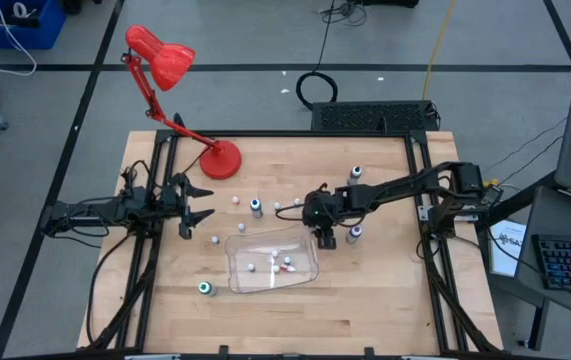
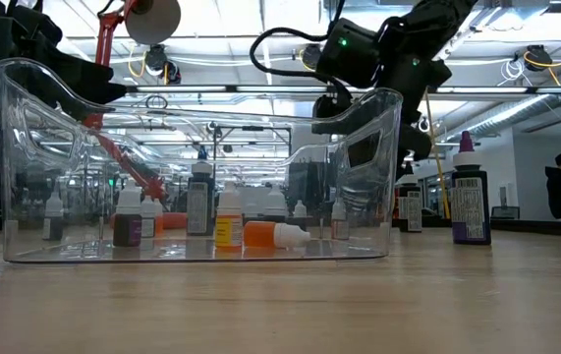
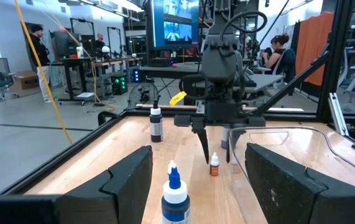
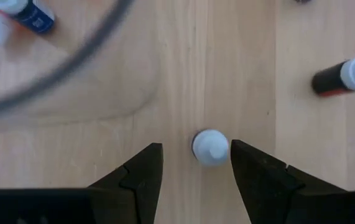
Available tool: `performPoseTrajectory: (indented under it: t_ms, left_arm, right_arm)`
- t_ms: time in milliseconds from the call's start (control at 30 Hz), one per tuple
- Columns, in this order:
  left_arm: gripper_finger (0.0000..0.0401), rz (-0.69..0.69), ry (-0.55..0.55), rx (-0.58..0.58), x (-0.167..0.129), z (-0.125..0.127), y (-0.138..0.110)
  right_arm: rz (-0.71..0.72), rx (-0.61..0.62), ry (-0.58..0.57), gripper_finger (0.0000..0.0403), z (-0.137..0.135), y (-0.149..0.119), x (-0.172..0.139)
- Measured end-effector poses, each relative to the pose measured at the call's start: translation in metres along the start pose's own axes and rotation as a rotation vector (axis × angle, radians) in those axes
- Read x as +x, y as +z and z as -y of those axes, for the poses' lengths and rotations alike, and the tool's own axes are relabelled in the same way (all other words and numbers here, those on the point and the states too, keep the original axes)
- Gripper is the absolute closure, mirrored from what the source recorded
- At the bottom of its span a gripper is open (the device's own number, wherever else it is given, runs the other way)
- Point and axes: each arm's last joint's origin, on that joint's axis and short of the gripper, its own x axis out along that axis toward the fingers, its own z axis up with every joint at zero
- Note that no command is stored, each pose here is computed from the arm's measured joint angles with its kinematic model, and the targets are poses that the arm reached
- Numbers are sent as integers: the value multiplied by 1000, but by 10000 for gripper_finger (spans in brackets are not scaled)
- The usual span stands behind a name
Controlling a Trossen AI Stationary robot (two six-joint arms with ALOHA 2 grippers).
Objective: Pick & Place food coloring
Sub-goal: Put the right small purple food coloring into the bin
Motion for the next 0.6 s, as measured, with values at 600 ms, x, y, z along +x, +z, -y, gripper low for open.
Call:
performPoseTrajectory:
  t_ms: [600]
  left_arm:
    - [144,0,0,0,0,0,0]
  right_arm:
    - [46,-3,48,252,-2,4,-2]
